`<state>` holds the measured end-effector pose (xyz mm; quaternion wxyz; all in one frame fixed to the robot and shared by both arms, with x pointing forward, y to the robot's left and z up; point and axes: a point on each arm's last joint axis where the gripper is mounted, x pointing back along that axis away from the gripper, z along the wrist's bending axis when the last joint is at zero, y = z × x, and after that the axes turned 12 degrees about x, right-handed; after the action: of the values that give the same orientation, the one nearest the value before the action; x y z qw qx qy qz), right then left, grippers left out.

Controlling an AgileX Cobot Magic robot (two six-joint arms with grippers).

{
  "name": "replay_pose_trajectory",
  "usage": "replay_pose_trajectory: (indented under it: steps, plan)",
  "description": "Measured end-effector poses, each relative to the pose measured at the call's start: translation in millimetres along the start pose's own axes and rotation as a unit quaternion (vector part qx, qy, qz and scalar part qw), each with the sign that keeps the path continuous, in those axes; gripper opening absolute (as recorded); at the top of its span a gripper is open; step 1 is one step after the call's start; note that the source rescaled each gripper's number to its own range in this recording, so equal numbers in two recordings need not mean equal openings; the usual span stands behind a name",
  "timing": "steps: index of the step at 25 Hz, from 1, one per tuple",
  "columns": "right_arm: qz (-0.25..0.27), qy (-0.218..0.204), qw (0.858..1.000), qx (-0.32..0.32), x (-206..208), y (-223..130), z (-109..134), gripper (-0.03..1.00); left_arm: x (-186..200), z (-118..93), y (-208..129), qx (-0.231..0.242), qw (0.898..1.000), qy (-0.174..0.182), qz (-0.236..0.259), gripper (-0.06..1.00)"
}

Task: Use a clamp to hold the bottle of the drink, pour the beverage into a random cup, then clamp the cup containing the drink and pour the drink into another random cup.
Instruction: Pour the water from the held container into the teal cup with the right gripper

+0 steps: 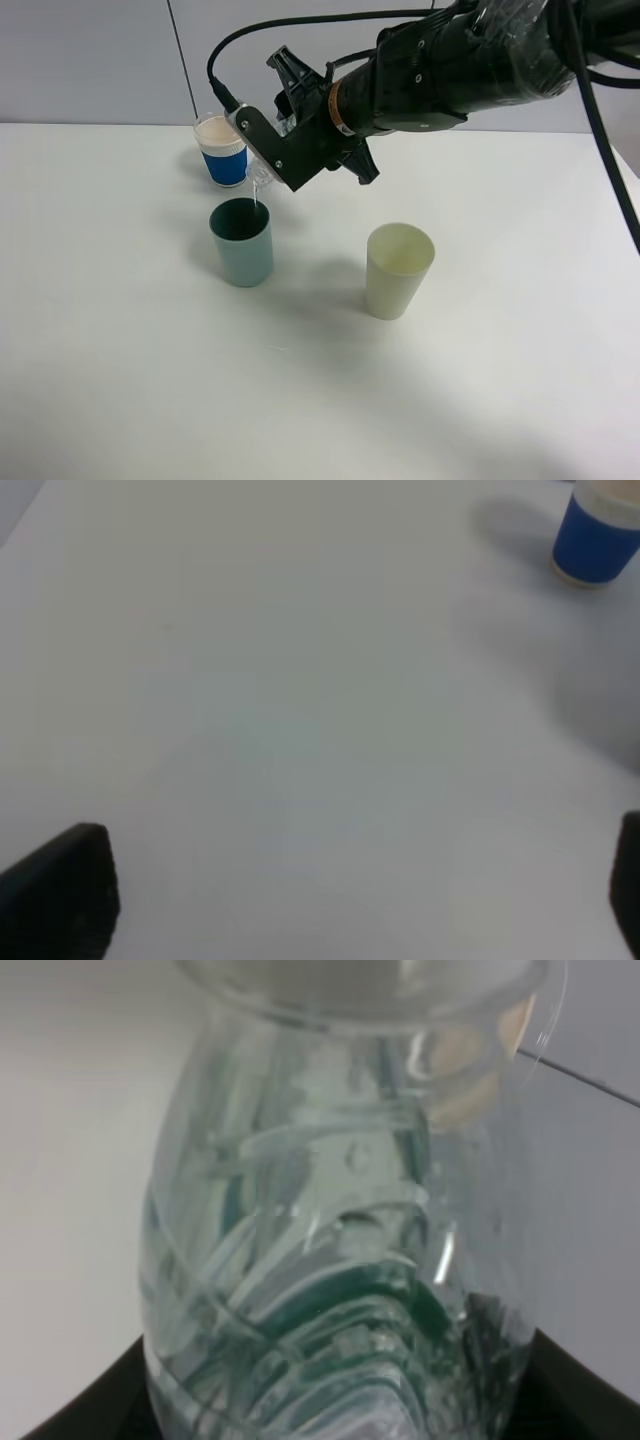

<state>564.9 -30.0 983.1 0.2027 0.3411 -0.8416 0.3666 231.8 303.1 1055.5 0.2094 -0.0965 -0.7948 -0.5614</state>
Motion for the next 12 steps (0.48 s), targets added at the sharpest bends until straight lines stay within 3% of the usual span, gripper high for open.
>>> replay_pose_trajectory:
  steps: [12]
  plan:
    - [0.004, -0.001, 1.0, 0.027, 0.0, -0.5, -0.3, 0.0, 0.0, 0.0, 0.0, 0.0, 1.0, 0.0, 0.0, 1.0]
